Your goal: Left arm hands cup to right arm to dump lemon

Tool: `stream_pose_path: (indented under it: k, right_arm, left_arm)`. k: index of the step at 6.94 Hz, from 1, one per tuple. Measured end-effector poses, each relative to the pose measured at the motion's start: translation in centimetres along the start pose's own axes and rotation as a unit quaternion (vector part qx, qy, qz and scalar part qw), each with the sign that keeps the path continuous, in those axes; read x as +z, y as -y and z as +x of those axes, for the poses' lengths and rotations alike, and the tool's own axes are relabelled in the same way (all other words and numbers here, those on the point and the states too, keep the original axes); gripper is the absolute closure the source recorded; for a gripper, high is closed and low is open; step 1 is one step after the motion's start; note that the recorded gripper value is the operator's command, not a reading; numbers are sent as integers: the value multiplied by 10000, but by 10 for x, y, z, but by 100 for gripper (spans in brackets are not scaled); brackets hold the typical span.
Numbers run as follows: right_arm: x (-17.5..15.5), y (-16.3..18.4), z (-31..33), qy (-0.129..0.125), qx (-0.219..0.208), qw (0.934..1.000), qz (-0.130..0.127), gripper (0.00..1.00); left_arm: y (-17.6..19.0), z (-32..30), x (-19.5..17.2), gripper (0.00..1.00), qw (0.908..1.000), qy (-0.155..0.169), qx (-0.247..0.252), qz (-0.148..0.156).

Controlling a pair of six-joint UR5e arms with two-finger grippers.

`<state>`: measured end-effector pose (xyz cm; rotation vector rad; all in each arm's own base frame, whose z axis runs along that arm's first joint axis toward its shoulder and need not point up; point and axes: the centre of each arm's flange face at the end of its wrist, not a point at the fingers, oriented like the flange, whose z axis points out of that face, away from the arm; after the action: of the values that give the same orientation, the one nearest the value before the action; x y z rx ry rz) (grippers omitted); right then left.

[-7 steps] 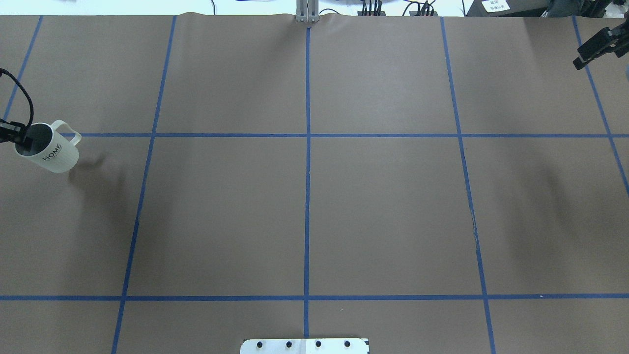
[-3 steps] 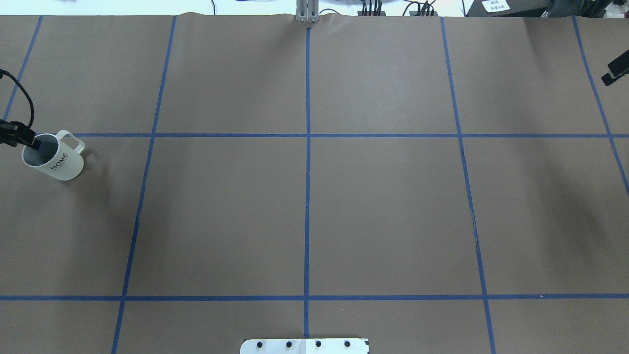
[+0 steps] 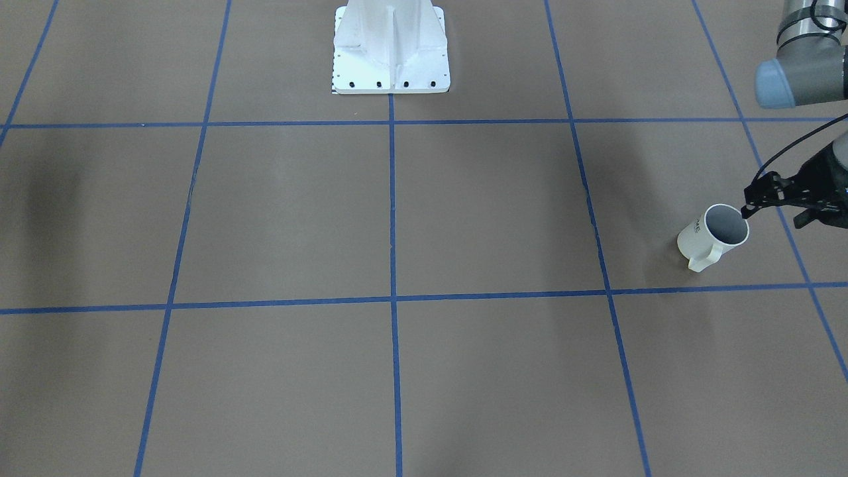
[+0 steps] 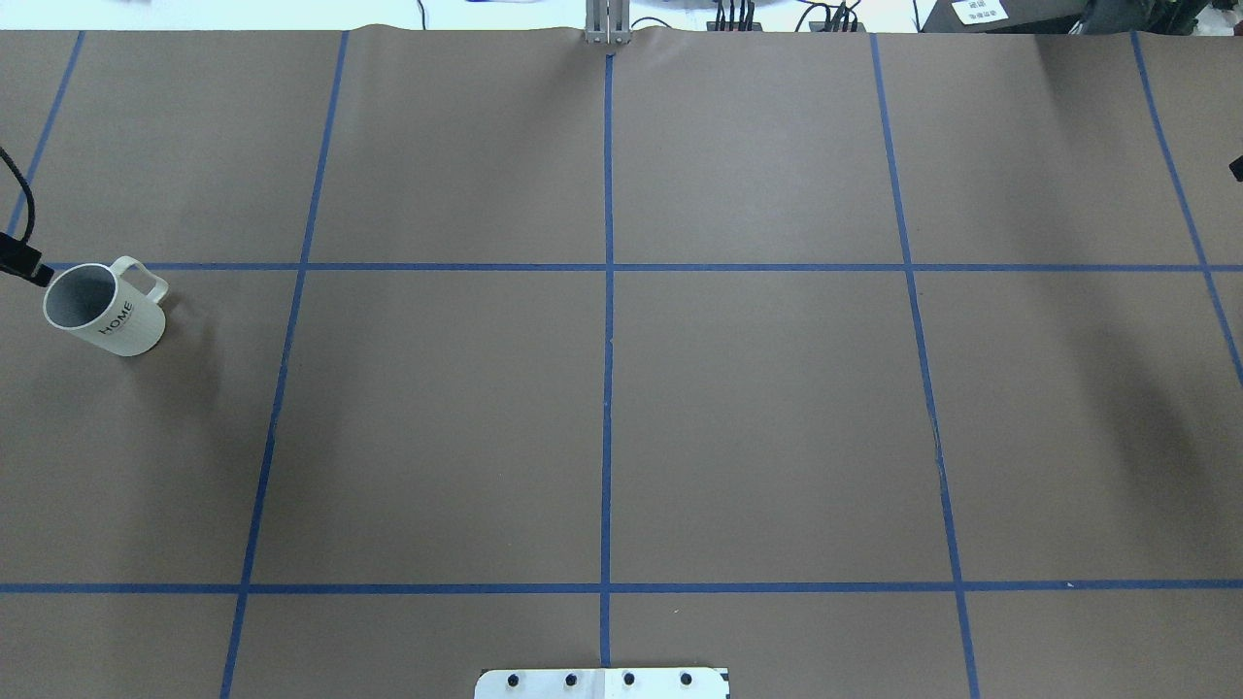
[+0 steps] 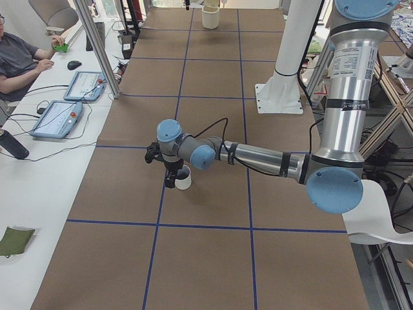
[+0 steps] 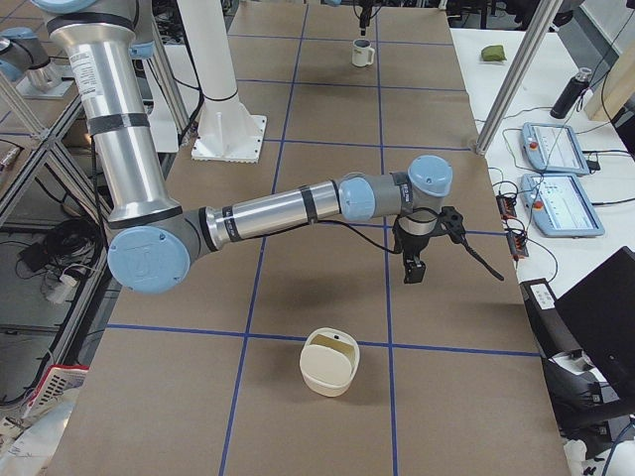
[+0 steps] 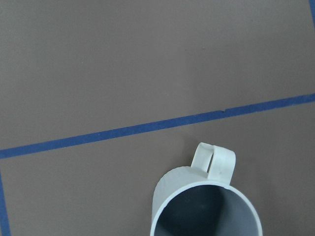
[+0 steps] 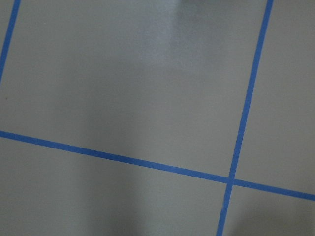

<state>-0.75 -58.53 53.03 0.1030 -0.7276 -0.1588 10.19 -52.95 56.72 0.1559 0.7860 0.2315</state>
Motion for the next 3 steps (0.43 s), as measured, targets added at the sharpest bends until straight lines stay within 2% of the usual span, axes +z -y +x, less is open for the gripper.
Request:
stream_pose_path:
  k: [3]
  right_arm:
    - [4,-25,50,-54,-38,9999,-85,0]
  left_arm:
    - [-27,-97,-56,0,9985,256,407,-263]
